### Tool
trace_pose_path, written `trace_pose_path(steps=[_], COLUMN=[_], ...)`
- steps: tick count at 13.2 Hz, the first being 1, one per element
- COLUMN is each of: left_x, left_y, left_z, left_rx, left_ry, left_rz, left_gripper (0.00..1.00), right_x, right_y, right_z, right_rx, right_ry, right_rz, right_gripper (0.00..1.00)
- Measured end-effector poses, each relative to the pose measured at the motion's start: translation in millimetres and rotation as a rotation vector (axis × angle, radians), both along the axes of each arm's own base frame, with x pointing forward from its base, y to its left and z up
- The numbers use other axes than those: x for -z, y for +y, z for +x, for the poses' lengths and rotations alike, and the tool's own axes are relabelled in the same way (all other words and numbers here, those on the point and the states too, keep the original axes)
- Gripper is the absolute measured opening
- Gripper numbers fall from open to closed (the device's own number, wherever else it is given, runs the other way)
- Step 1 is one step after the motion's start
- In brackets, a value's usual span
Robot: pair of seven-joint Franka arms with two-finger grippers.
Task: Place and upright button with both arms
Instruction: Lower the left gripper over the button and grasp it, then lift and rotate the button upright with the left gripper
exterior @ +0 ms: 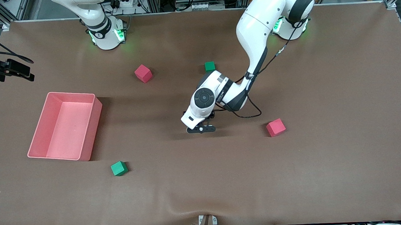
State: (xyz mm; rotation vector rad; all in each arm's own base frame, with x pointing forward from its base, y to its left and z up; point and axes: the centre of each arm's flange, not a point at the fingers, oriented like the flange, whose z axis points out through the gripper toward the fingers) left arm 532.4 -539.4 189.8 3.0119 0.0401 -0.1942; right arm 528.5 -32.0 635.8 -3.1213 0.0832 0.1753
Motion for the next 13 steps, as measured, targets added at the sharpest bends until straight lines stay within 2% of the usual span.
trace_pose_path(steps=[4, 8, 9, 10, 12, 13], left_x=[0.6, 3.7, 3.9, 4.1, 4.5, 4.9], left_y=[1.4, 3.3, 3.8, 4.4, 5.5, 6.0], left_z=[1.2, 1.4, 1.8, 2.2, 2.5, 2.3], left_rx=[-0.002, -0.003, -0.004, -0.005, -0.005, -0.005], left_ry=[-0.001, 0.002, 0.002, 0.002, 0.006, 0.009], left_rz=[0.003, 0.008, 0.009, 0.01, 0.014, 0.017], left_gripper=[0.81, 0.74, 0.68, 0.68, 0.56, 0.55], right_x=[-20.1, -21.6, -21.6, -21.6, -21.7, -21.7], right_y=[-8.5, -8.7, -8.7, -8.7, -8.7, -8.8], right_z=[-4.2, -4.5, -4.5, -4.4, -4.3, -4.3], right_rx=[0.057, 0.059, 0.059, 0.059, 0.059, 0.059], right_ry=[-0.021, -0.024, -0.024, -0.024, -0.025, -0.025], right_rz=[-0.001, -0.001, -0.001, -0.001, -0.001, -0.002], right_gripper=[1.0, 1.0, 1.0, 1.0, 1.0, 1.0])
